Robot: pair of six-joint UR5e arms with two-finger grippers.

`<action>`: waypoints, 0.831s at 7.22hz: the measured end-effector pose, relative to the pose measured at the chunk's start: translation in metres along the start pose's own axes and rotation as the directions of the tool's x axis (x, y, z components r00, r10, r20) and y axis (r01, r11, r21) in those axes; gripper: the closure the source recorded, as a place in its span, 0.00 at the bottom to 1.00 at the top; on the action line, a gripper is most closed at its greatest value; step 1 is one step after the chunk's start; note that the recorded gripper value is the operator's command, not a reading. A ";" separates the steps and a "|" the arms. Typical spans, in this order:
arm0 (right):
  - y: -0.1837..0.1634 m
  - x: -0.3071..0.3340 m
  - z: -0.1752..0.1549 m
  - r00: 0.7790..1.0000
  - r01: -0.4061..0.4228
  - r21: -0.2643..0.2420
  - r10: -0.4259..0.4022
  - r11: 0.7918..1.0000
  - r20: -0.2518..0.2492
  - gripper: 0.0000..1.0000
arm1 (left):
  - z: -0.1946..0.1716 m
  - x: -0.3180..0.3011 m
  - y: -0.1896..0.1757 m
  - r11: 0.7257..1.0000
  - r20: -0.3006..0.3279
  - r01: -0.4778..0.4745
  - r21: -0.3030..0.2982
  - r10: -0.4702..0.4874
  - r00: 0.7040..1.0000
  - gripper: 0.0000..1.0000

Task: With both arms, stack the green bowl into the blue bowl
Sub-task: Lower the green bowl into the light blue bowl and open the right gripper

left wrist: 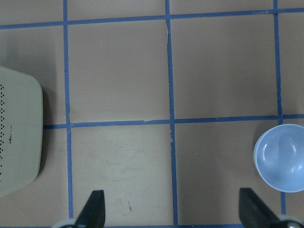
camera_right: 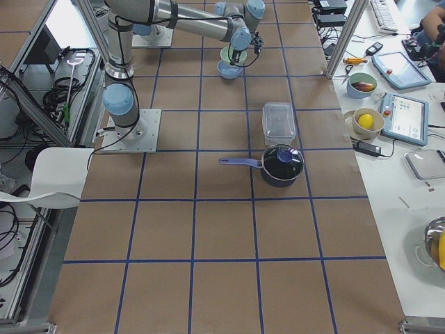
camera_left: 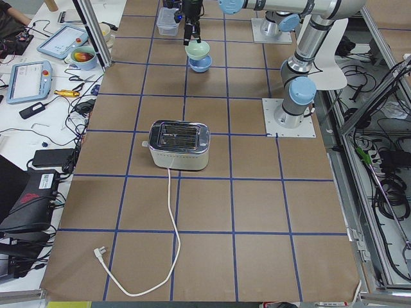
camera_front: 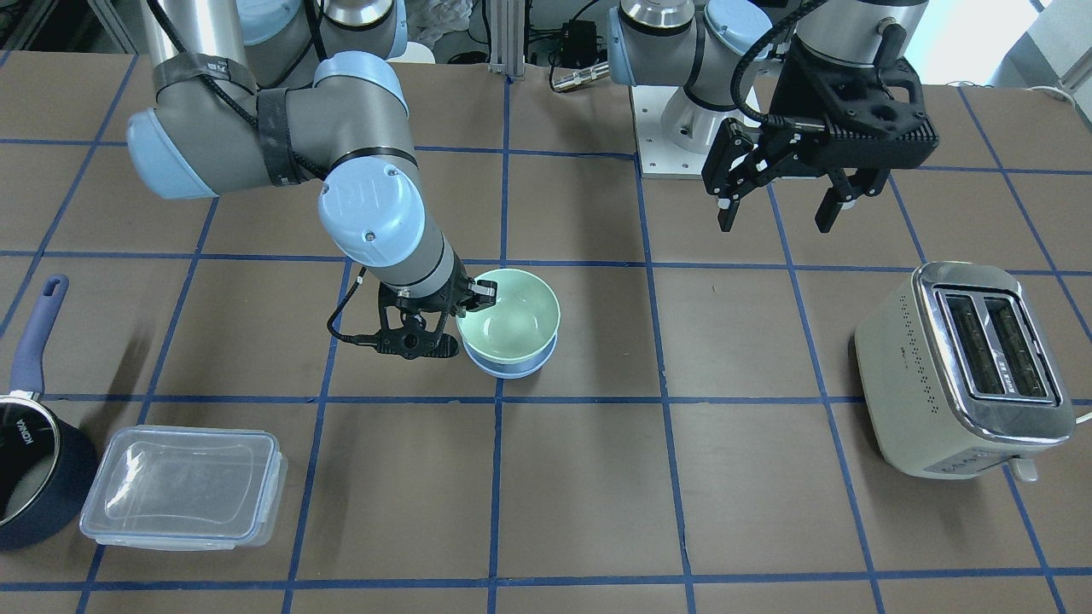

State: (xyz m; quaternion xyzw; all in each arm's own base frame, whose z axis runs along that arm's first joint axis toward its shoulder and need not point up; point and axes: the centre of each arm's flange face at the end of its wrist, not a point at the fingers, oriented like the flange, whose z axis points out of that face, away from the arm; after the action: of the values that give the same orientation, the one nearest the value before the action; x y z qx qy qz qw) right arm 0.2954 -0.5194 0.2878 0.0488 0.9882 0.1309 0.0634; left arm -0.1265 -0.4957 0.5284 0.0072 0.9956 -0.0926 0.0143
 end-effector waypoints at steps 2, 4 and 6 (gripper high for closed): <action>-0.002 -0.003 0.020 1.000 0.013 0.000 -0.013 1.000 -0.005 0.87 | 0.003 0.003 0.001 1.000 -0.005 -0.002 -0.006 0.002 1.000 0.00; -0.003 0.001 0.040 1.000 0.019 0.002 -0.019 1.000 -0.016 0.00 | 0.003 0.003 0.001 1.000 -0.007 -0.002 -0.006 0.002 1.000 0.00; -0.004 0.003 0.039 0.999 0.026 0.034 -0.025 0.999 -0.021 0.00 | 0.001 0.003 0.000 1.000 -0.005 -0.001 0.001 0.001 1.000 0.00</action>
State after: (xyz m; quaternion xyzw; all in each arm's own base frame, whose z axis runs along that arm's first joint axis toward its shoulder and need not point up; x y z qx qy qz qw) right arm 0.2979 -0.5127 0.2493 0.0360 0.9914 0.1137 0.0542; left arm -0.1292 -0.4960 0.5277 0.0080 0.9956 -0.0929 0.0118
